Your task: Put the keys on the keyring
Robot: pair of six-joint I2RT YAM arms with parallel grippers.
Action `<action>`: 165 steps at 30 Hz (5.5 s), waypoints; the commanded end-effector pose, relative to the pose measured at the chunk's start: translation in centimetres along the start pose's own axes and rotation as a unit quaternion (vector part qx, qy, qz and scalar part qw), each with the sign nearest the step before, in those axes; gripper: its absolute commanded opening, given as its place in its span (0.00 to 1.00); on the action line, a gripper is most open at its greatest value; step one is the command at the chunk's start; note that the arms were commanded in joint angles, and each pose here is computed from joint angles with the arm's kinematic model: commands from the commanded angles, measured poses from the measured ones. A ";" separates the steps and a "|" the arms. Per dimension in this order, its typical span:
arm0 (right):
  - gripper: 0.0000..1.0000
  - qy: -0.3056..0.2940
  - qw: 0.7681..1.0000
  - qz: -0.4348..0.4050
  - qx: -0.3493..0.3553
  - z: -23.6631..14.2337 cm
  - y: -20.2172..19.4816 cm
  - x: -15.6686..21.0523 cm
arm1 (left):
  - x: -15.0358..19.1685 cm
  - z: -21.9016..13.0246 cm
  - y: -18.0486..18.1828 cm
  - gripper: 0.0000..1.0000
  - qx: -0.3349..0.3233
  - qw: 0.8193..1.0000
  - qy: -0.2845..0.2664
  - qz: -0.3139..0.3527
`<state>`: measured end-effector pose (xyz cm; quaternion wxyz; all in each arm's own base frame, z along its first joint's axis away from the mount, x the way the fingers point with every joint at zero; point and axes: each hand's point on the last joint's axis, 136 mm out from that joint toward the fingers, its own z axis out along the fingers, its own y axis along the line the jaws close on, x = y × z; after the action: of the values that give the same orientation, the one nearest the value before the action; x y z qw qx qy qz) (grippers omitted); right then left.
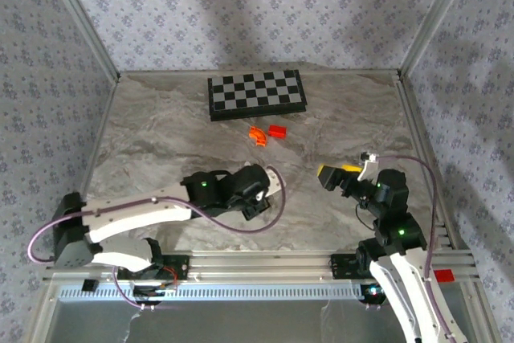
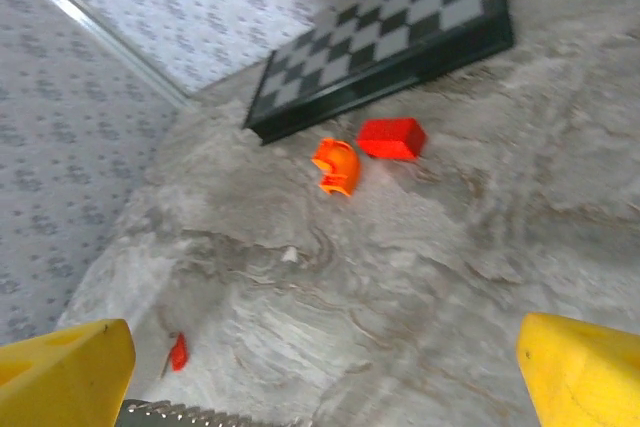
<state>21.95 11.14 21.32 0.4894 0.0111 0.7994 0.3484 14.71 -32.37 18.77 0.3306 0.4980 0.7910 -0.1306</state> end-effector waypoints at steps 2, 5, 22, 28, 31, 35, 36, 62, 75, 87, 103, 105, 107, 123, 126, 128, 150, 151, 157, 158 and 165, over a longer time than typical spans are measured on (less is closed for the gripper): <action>1.00 -0.031 0.992 -0.052 -0.111 -0.6 4.6 -1.3 | -4.2 -3.5 -0.8 0.00 0.054 0.990 -0.126 -0.003; 0.98 -0.047 0.981 -0.084 -0.170 -1.2 7.3 -1.5 | -5.2 -5.4 -0.2 0.00 0.065 0.982 -0.176 -0.013; 0.62 -0.064 0.858 -0.318 -0.398 -6.1 18.9 2.6 | -8.2 -13.9 -2.1 0.00 0.177 0.908 -0.379 0.028; 0.49 -0.060 0.832 -0.373 -0.406 -6.8 20.0 3.3 | -7.8 -13.9 -2.5 0.00 0.184 0.909 -0.371 0.045; 0.43 -0.056 0.825 -0.386 -0.410 -6.8 20.4 3.7 | -7.7 -14.1 -2.7 0.00 0.192 0.908 -0.370 0.050; 0.35 -0.057 0.821 -0.401 -0.402 -6.4 20.8 3.9 | -7.5 -14.1 -3.0 0.00 0.200 0.907 -0.366 0.053; 0.35 -0.059 0.821 -0.406 -0.397 -6.2 20.8 3.9 | -7.5 -14.1 -3.1 0.00 0.202 0.907 -0.366 0.053; 0.27 -0.077 0.816 -0.429 -0.379 -5.5 21.5 4.4 | -7.7 -13.4 -3.9 0.00 0.225 0.907 -0.350 0.059; 0.29 -0.073 0.823 -0.433 -0.360 -4.8 21.0 4.5 | -7.8 -13.4 -4.3 0.00 0.230 0.906 -0.350 0.064; 0.18 -0.062 0.825 -0.439 -0.351 -4.1 20.9 4.9 | -7.6 -12.9 -4.3 0.00 0.227 0.909 -0.343 0.064; 0.00 -0.032 0.830 -0.465 -0.306 -3.3 19.8 4.5 | -6.4 -11.1 -2.9 0.24 0.184 0.935 -0.299 0.052; 0.00 -0.023 0.833 -0.472 -0.289 -3.3 19.5 4.1 | -5.7 -10.7 -2.4 0.40 0.169 0.942 -0.286 0.047; 0.00 -0.011 0.833 -0.476 -0.281 -3.4 19.4 3.7 | -5.0 -10.6 -1.8 0.45 0.156 0.946 -0.282 0.038; 0.00 0.072 0.903 -0.407 -0.115 -0.1 17.8 0.2 | -4.5 -7.9 0.8 0.82 0.093 0.936 -0.336 -0.049; 0.00 0.091 0.905 -0.411 -0.059 0.5 16.3 -0.5 | -3.9 -7.7 1.3 0.76 0.075 0.941 -0.328 -0.046; 0.00 0.113 0.904 -0.411 -0.030 0.8 15.2 -0.4 | -3.7 -7.6 1.2 0.74 0.077 0.942 -0.324 -0.043; 0.00 0.170 0.868 -0.400 -0.242 -1.9 20.6 4.0 | -6.1 -10.2 -2.0 0.37 0.177 0.917 -0.357 -0.003; 0.00 0.176 0.865 -0.401 -0.245 -2.0 20.6 4.3 | -6.3 -10.2 -1.7 0.31 0.170 0.918 -0.359 -0.003; 0.00 0.203 0.852 -0.413 -0.249 -2.3 20.1 5.5 | -7.1 -10.5 -1.7 0.21 0.169 0.913 -0.371 0.003; 0.00 0.204 0.851 -0.414 -0.251 -2.4 20.1 5.5 | -7.2 -10.5 -1.9 0.20 0.176 0.912 -0.370 0.007; 0.00 0.201 0.851 -0.420 -0.243 -2.7 19.7 5.3 | -7.3 -10.2 -3.2 0.47 0.211 0.911 -0.354 0.023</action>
<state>11.19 26.79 28.14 0.3962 -0.5085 0.7102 0.2829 10.80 -33.13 27.83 0.4664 0.4858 0.6005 -0.4311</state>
